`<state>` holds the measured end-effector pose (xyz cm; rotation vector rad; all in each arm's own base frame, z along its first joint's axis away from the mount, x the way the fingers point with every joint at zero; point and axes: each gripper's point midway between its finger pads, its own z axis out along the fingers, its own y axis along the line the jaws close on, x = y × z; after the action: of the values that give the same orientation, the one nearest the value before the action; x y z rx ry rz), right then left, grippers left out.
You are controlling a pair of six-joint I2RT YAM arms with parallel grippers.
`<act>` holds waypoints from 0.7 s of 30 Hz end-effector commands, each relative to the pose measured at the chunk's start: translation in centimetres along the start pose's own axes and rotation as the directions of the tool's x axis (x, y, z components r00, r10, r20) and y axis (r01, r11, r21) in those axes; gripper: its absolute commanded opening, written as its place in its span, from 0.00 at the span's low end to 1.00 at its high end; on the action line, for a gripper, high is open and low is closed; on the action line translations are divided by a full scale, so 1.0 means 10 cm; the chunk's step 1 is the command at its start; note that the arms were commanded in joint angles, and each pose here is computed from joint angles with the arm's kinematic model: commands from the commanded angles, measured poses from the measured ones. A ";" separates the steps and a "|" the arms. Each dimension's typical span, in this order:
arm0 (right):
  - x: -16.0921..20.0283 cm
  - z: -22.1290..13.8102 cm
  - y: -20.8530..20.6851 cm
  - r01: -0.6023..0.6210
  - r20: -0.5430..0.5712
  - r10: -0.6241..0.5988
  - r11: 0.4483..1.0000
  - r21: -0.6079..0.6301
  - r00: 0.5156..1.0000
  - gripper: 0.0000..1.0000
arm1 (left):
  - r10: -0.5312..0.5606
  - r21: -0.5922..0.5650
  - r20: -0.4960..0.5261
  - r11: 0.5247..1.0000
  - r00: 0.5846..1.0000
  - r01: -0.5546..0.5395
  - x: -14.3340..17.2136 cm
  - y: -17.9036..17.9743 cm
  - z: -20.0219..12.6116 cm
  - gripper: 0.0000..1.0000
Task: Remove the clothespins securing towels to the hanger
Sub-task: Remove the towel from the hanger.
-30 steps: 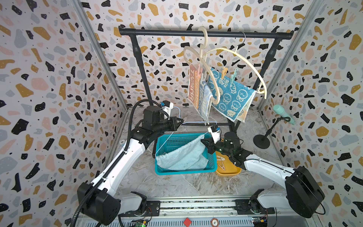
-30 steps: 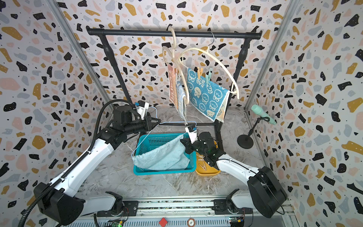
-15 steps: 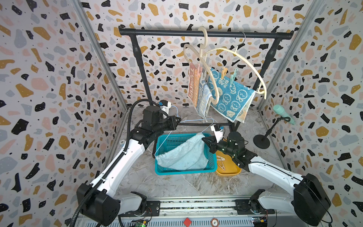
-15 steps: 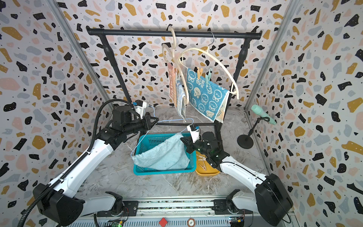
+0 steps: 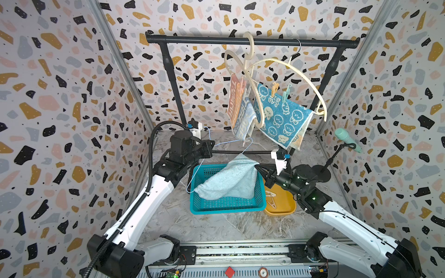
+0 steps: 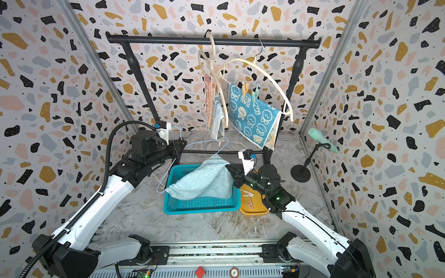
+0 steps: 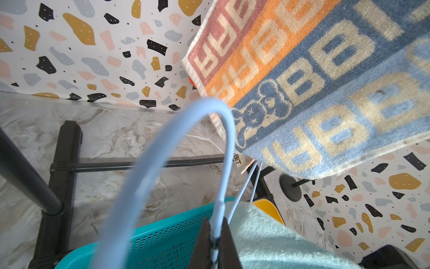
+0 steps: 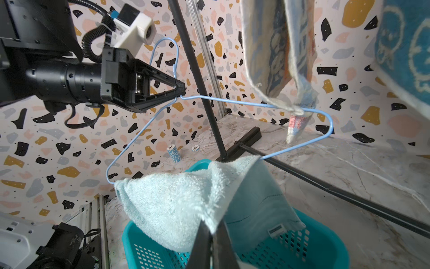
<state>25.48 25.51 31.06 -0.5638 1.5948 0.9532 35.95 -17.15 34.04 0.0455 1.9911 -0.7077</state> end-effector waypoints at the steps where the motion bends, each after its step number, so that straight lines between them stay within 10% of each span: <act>1: -0.30 -0.09 0.08 0.021 0.059 -0.021 1.000 0.005 0.998 0.00 | 0.036 -0.050 0.060 0.998 0.998 -0.033 -0.12 0.08 -0.07 0.00; 21: -1.05 -0.46 0.28 0.074 0.215 -0.080 0.997 0.038 0.973 0.00 | 0.096 -0.144 0.104 0.986 0.990 -0.080 -0.19 0.22 -0.17 0.00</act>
<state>23.63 23.02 39.25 -0.5096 1.4452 0.9250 36.27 -14.95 34.48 0.0145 1.9527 -0.5548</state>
